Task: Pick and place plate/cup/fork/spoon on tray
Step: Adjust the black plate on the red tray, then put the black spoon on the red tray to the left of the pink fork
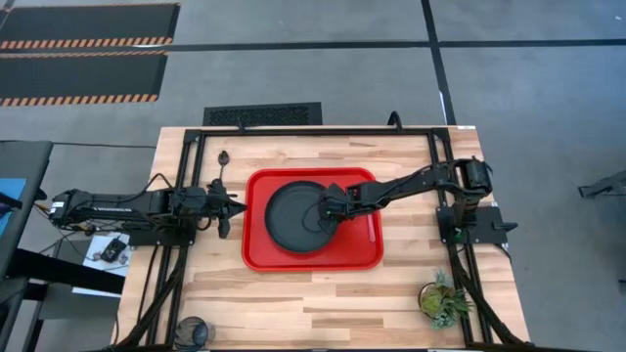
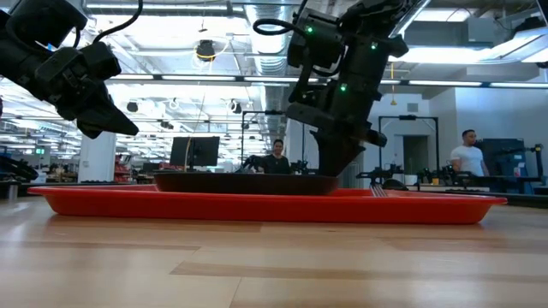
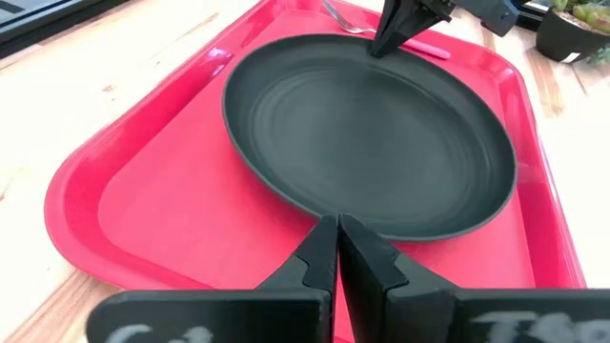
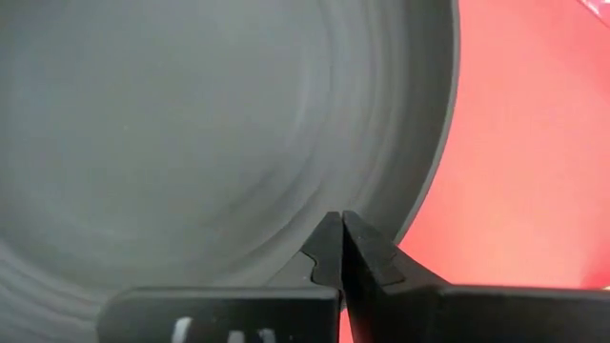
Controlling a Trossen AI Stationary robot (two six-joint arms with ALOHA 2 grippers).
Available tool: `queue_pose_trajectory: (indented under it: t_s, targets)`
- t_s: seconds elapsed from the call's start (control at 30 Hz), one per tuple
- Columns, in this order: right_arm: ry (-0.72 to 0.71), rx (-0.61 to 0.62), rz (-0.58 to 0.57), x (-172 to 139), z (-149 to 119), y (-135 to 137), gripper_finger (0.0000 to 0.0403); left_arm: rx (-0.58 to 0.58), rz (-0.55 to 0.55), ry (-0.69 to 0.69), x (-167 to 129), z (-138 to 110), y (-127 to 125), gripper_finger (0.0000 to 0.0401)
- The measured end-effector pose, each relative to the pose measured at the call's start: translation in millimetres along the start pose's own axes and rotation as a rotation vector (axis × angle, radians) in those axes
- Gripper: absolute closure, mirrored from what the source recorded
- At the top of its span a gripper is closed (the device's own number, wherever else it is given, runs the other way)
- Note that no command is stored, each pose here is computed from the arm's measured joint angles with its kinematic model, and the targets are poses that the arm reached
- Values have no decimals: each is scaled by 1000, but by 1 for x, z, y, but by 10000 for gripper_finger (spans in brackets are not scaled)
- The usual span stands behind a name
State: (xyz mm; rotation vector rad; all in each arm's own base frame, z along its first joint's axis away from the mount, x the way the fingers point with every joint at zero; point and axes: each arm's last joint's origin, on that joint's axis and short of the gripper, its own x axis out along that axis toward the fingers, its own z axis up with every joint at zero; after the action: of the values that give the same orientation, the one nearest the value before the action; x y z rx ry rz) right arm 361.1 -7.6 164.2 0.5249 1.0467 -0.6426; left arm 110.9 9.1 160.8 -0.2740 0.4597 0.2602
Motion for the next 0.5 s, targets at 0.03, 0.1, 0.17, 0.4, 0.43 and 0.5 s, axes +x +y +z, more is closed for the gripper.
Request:
queue_pose_trajectory:
  t_s: [0.03,0.1,0.17,0.4,0.43,0.5]
  targets:
    - [0,0,0,0,0,0,383,0,0,0,0,0,0,401]
    - [0,1,0,0,0,0,382,0,0,0,0,0,0,401]
    - [-9,-2,7,-3,3,2,381,0,0,0,0,0,0,401]
    - [-157,-193,60,-39,14,24,388,94,-40,5,0,0,-1,401]
    - [-199,-219,57,-46,13,25,392,111,-42,3,0,0,-1,401]
    - [-268,-257,49,-54,7,23,397,107,-36,-8,0,1,-1,401]
